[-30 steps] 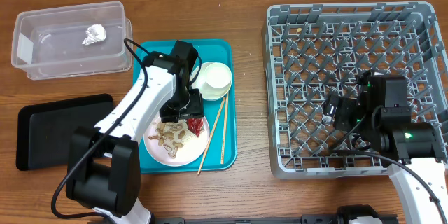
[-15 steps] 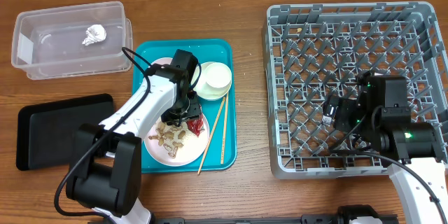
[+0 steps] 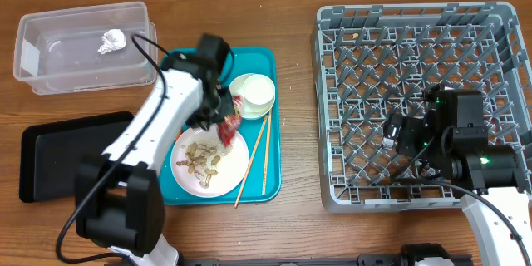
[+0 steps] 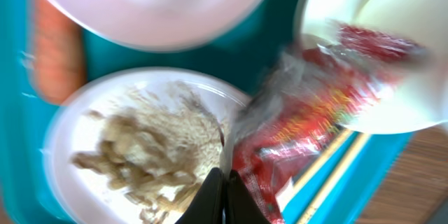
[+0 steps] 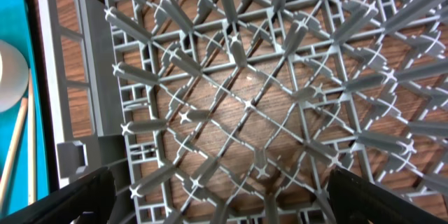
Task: Sort waste into correct bins and load items into the dishwasher
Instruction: 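Drop the wrapper into the clear plastic bin with the left gripper, then grasp the white cup with the left gripper and lift it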
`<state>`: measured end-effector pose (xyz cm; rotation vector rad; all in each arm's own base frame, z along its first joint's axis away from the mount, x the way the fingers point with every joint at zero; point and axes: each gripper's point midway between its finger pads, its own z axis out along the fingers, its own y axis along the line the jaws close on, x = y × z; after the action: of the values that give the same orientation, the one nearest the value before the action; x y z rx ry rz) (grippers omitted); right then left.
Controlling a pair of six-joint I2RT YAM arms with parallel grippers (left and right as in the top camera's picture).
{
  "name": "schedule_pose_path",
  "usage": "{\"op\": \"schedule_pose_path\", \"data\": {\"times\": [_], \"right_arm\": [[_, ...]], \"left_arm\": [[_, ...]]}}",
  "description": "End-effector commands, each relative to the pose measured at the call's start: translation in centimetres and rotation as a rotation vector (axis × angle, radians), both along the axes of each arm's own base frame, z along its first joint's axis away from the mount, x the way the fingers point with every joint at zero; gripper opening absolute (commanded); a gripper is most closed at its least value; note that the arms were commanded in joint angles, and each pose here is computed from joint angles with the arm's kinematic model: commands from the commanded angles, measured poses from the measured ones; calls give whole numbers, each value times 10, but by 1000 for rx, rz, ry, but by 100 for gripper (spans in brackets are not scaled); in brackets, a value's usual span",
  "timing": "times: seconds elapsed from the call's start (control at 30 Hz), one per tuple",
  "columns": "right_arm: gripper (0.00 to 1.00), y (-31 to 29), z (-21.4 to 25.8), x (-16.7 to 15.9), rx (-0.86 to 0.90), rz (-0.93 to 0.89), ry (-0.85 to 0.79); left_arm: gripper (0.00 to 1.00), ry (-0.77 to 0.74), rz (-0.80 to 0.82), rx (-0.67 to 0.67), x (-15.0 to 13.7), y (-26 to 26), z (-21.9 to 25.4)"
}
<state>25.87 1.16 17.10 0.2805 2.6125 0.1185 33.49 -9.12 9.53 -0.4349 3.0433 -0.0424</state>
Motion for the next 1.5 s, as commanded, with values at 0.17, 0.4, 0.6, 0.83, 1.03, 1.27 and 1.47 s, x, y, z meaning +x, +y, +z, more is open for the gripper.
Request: {"op": "schedule_pose_path", "data": {"times": [0.17,0.4,0.6,0.83,1.03,1.27,1.47], "right_arm": [[100,1,11,6,-1,5,-38],[100,1,11,6,-1,5,-37],[100,1,11,6,-1,5,-37],[100,1,11,6,-1,5,-38],[100,1,12,6,-1,5,-38],[100,1,11,5,-1,5,-36],[100,1,11,4,-1,5,-32]], "left_arm": [[4,-472,212,127,103,116,121],[4,-673,382,193,148,191,138],[31,-620,448,258,156,229,103],[37,-637,371,157,157,208,116],[45,-461,17,-286,126,51,108],[60,-260,-231,-278,80,-46,73],[59,-161,-299,-158,70,-67,31]]}}
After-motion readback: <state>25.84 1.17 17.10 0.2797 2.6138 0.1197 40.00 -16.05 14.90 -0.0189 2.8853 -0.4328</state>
